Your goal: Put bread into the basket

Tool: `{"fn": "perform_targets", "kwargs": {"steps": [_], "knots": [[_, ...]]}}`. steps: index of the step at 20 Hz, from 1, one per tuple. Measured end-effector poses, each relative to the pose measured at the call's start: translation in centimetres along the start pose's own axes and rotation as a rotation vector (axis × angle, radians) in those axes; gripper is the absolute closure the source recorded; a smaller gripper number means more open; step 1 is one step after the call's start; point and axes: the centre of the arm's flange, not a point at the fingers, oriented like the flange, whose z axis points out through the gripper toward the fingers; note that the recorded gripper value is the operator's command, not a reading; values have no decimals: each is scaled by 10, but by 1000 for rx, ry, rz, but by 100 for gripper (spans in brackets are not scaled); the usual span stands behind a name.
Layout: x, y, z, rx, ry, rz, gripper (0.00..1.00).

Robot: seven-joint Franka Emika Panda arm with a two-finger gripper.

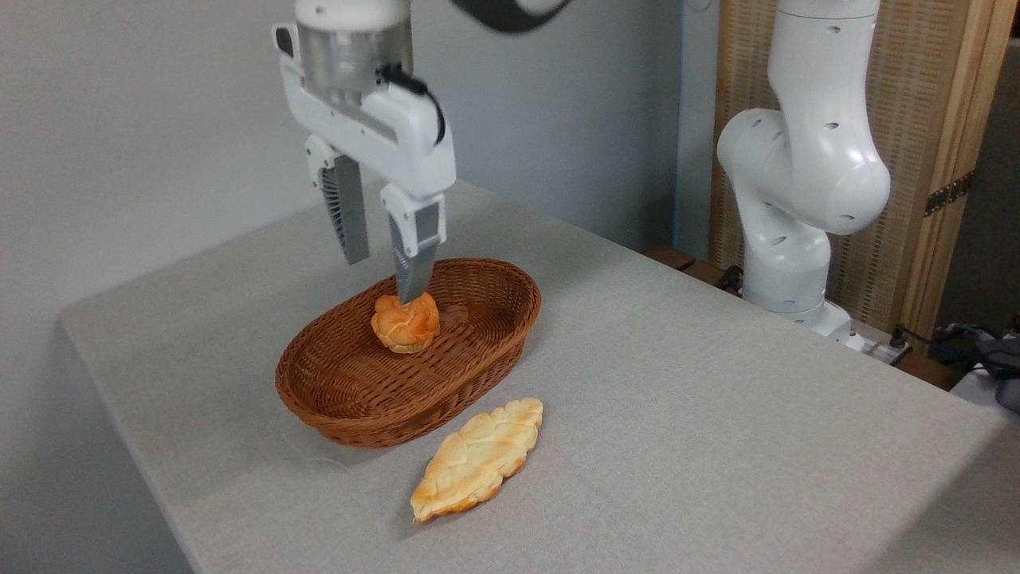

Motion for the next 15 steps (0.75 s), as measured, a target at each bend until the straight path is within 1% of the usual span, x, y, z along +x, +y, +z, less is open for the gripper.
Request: {"fn": "perform_targets", "kwargs": {"steps": [2, 4, 6, 10, 12, 15], "knots": [[-6, -8, -12, 45, -35, -2, 0], [-8, -16, -16, 61, -45, -11, 0], [-6, -21, -16, 59, -59, -19, 0], [9, -24, -10, 52, -82, -10, 0], [17, -19, -3, 40, -101, 4, 0], [24, -13, 1, 36, -107, 17, 0]]}}
